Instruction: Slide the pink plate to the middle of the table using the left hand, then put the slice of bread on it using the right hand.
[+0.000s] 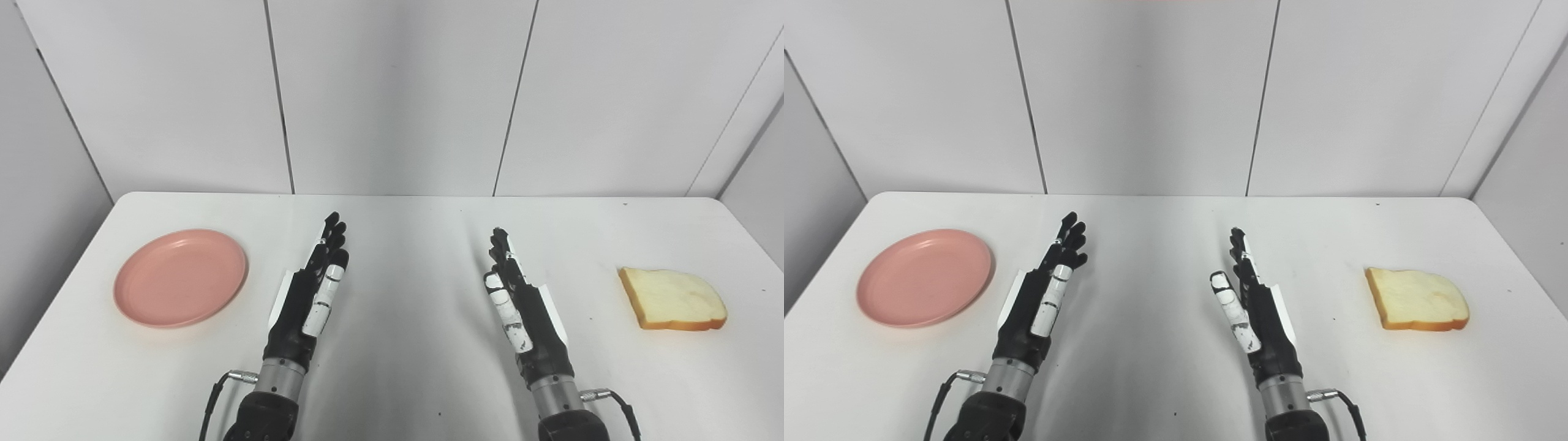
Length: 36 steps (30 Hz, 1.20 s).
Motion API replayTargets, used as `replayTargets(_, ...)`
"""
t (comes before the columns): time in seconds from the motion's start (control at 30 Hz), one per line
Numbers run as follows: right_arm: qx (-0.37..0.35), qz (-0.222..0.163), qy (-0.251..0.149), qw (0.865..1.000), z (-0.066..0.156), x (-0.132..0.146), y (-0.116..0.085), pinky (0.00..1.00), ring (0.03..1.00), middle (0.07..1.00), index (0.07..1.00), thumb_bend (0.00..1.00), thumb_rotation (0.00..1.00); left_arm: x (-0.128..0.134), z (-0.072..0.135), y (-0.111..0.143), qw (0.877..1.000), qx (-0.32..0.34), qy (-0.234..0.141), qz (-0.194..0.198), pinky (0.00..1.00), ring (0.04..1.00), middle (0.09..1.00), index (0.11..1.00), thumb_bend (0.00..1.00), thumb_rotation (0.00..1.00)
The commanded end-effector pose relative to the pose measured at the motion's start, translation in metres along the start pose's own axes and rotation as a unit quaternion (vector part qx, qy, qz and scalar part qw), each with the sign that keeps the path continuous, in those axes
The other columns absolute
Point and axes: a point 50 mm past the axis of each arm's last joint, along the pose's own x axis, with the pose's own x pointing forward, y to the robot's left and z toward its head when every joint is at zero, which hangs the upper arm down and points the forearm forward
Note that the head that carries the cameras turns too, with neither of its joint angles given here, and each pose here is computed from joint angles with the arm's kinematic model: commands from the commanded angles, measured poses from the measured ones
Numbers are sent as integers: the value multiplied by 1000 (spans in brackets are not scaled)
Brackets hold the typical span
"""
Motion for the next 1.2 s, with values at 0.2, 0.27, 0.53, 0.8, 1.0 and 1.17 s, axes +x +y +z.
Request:
replayTargets(0.2,2,1,-41,999,15,5,1,1000,1000,1000,1000,832,1000,7,13,-1,999,7,-40,-1,915,961,968,963,547,1000)
replayTargets(0.27,3,0,-41,999,15,5,1,1000,1000,1000,1000,832,1000,7,13,-1,999,7,-41,2,915,959,968,963,543,1000)
replayTargets(0.53,-1,1,-46,999,15,5,0,1000,1000,1000,1000,821,1000,6,14,-1,999,6,-37,1,910,958,969,961,556,1000)
replayTargets(0.8,-7,-2,-43,999,13,4,-2,996,1000,1000,1000,825,1000,8,11,-4,999,8,-41,1,902,951,966,959,540,1000)
replayTargets(1.0,3,1,-55,999,10,4,-16,1000,1000,1000,1000,791,1000,14,7,-24,999,31,-37,15,914,933,945,945,597,1000)
replayTargets(1.17,3,3,-64,998,9,5,-24,1000,1000,1000,1000,772,1000,17,4,-37,999,36,-34,16,939,935,942,949,582,1000)
